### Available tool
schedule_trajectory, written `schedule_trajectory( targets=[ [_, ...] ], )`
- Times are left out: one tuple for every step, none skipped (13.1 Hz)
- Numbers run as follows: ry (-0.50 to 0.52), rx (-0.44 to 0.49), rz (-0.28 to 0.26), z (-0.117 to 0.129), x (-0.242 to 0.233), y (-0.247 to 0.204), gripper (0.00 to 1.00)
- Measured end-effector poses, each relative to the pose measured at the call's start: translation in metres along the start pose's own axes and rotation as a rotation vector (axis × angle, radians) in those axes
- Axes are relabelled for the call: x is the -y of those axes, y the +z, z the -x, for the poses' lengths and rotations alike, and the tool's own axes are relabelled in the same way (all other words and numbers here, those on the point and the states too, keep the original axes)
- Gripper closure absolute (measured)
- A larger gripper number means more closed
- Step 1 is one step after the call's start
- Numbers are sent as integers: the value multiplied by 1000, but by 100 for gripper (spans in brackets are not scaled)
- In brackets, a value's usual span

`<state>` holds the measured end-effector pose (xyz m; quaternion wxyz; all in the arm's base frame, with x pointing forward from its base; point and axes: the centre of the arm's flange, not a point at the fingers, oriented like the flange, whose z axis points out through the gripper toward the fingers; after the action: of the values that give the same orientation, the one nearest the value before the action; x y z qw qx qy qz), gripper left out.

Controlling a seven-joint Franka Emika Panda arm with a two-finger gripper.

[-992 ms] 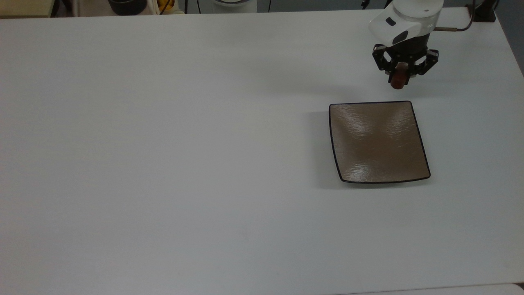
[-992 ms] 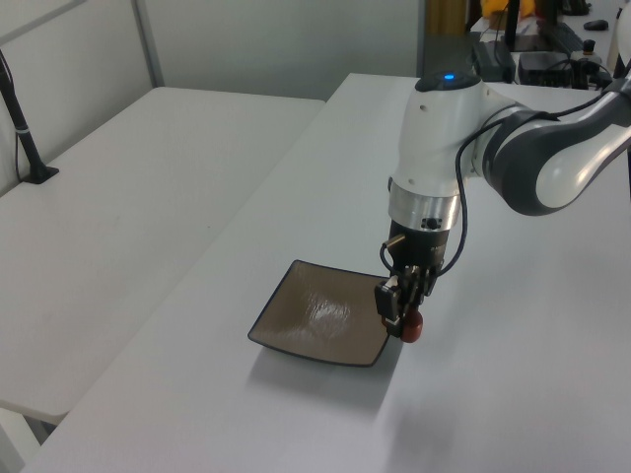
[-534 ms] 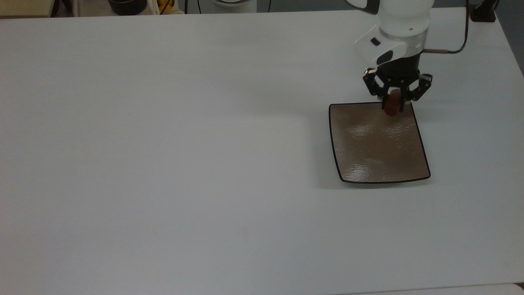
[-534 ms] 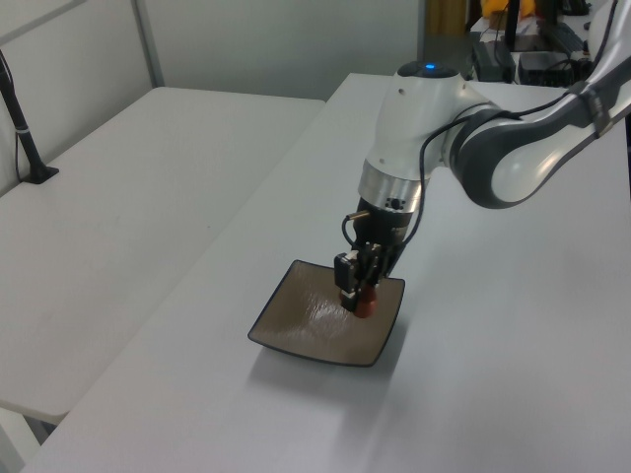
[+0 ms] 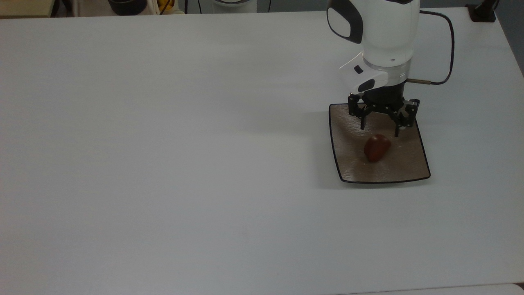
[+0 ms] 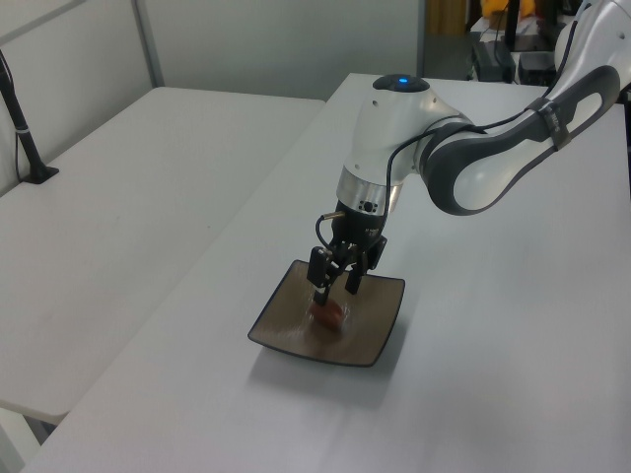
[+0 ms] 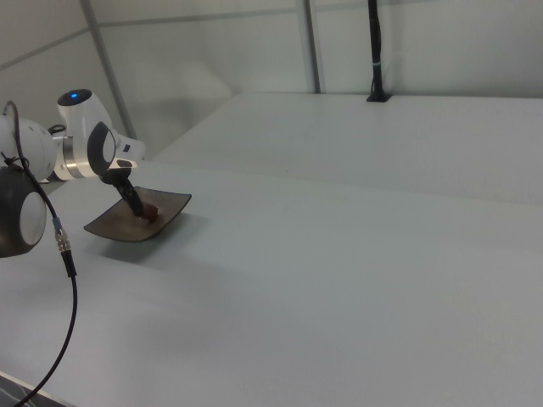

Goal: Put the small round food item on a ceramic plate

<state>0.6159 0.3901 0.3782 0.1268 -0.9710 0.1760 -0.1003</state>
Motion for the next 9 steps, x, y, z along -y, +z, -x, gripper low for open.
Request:
schedule_trajectory(
  targets=[
    [-1,0,-1,0,1,-1,9],
    [-1,-1,-3,0,2,-1,8],
    [-1,-4,-7,-1,3,-3,6],
    [-1,-8,-11,-2,4,-6,4],
    [0,-16,-16,-5,5,-12,3],
    [-12,-12,4,-5,3,-21,0],
    [-58,15,55,-3,-1,-29,0],
    [-130,63,129,3,-8,-39,0],
    [-186,99,178,8,-14,-44,0]
  ],
)
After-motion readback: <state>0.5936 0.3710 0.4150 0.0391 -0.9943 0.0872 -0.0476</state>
